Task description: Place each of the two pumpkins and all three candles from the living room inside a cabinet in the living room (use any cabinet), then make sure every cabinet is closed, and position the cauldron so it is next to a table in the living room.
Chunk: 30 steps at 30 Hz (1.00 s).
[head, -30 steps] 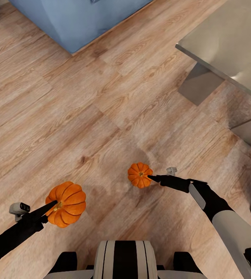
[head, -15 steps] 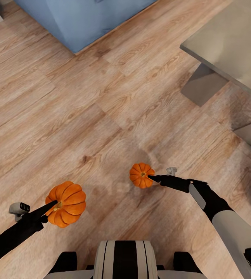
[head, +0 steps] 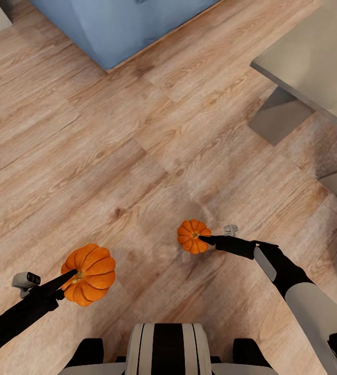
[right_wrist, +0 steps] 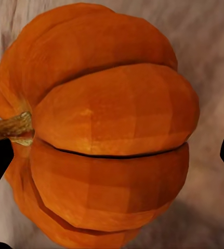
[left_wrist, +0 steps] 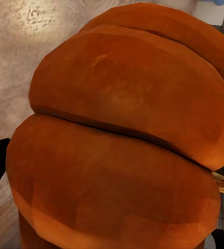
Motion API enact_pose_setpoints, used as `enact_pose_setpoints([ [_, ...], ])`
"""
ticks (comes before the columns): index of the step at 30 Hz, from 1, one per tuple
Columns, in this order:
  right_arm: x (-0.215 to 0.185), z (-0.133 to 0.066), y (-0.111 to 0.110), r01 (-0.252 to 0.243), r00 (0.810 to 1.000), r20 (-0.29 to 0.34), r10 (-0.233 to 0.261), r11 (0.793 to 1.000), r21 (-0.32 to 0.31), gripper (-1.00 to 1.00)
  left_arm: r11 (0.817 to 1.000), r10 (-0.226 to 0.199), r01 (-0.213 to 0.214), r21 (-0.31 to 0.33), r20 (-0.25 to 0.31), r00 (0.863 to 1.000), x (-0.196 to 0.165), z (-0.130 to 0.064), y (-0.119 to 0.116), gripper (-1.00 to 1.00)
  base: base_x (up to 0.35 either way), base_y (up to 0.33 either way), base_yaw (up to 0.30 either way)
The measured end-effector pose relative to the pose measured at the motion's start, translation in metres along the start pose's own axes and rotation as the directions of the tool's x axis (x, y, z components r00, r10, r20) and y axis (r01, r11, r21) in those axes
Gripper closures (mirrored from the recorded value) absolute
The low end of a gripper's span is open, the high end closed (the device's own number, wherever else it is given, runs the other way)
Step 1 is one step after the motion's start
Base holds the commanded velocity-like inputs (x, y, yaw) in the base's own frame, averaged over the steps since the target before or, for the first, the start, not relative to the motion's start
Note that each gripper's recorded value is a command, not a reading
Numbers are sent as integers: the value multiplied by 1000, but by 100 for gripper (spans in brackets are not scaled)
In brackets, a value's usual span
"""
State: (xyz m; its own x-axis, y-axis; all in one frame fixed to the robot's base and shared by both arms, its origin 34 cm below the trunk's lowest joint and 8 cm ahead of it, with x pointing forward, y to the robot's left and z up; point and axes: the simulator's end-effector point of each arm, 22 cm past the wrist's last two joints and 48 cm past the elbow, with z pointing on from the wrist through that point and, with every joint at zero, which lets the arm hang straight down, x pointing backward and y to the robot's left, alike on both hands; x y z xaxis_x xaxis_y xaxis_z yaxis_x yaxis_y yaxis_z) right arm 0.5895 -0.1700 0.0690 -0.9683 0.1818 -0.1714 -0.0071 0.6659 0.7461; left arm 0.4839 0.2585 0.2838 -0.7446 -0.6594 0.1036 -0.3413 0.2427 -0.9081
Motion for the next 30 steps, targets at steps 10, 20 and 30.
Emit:
enact_pose_setpoints([
  [10, 7, 1, -3, -34, 999, -32, 35, 999, 10, -100, 1000, 0, 0, 1, 1, 1000, 0, 0, 0, 100, 0, 0, 1],
  [20, 7, 1, -2, -42, 998, -37, 42, 999, 9, -100, 1000, -1, 1, 2, 1, 1000, 0, 0, -1, 100, 0, 0, 182],
  [30, 7, 0, -3, -43, 998, -34, 43, 999, 10, 100, 1000, -4, 4, 5, -8, 1000, 4, 3, -1, 100, 0, 0, 59],
])
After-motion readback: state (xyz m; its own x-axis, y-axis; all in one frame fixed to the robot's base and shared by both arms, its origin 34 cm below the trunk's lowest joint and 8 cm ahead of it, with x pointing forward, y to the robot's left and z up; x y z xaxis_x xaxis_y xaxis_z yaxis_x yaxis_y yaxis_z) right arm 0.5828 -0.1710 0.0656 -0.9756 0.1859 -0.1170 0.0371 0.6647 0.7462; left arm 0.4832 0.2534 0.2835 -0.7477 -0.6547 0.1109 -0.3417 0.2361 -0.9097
